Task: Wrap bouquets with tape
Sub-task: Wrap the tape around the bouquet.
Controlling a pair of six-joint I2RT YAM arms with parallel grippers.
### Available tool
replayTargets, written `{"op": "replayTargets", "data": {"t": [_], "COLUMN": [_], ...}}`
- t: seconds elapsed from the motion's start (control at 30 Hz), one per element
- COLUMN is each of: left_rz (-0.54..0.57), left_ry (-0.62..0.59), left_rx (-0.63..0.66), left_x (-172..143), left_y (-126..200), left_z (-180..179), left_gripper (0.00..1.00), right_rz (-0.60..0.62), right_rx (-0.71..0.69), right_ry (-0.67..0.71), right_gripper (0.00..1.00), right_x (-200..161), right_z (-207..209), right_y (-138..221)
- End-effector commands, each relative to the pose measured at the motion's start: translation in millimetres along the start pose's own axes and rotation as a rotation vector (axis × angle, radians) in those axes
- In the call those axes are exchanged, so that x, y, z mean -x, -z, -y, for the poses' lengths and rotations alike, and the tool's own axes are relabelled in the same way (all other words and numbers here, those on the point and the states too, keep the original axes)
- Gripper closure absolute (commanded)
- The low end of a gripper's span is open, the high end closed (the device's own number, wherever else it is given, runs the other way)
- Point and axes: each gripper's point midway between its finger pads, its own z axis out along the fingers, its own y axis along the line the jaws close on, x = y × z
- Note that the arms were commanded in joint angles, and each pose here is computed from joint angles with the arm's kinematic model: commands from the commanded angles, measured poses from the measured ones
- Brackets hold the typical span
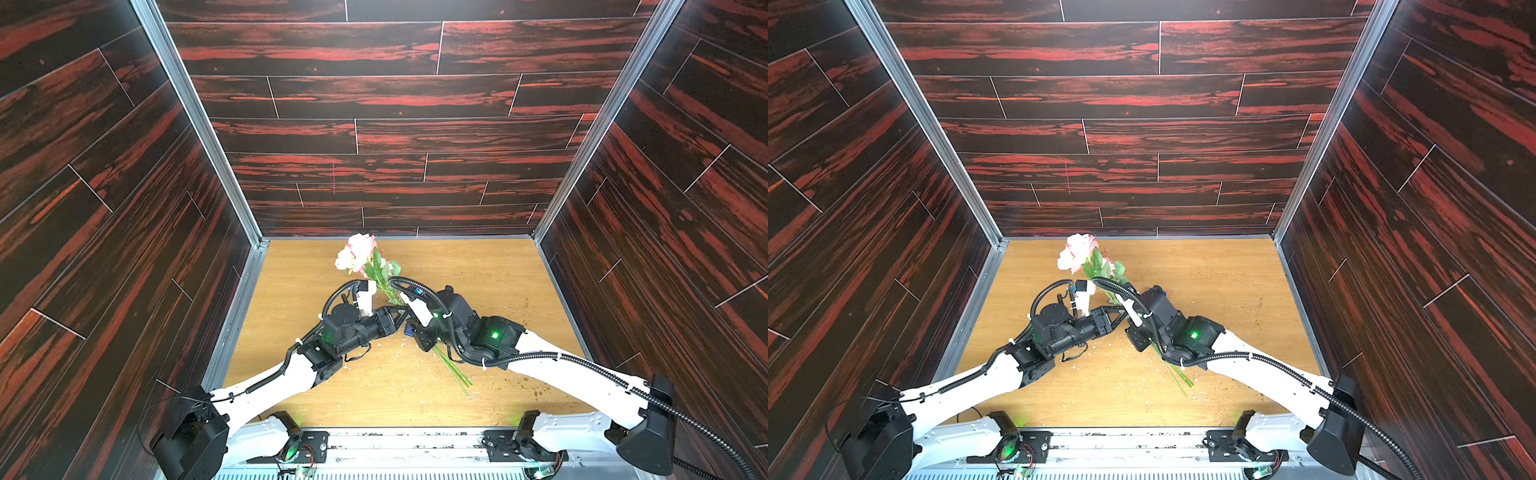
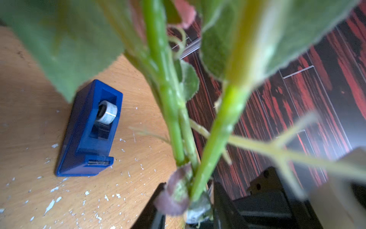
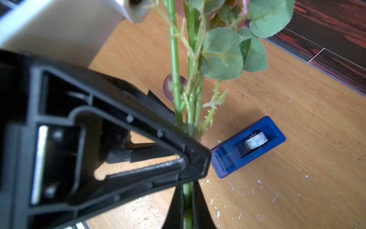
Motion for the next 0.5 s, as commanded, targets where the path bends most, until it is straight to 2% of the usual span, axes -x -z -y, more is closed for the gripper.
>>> {"op": "replayTargets", "data": {"t": [0.0, 0.17, 0.33, 0.47], "left_rz": [0.037, 0.033, -0.027, 0.013], "left_ry": [0.018, 0.010, -0.003, -0.023], "left_rx": [0.152, 0.216, 0.276, 0.290], "left_x": [6.6, 8.2, 4.3, 8.6], "left_y": [6.7, 6.0, -2.4, 8.9], "left_z": [-24.5, -31.4, -36.9, -38.9], "left_gripper": [0.65, 0.68, 0.78, 0.79], "right_rz": [0.032, 0.033, 0.032, 0.030], "right_rx": [-0.009, -0.002, -0.012, -0.014], "right_ry": [0.005, 0.000, 0.006, -0.006], "right_gripper": [1.00, 1.00, 1.00, 1.00], "right_x": [3.7, 2.5, 4.5, 4.4], "right_z": [1.5, -0.9, -2.9, -2.8], "right_y": [3.9, -0.6, -3.8, -5.2]}}
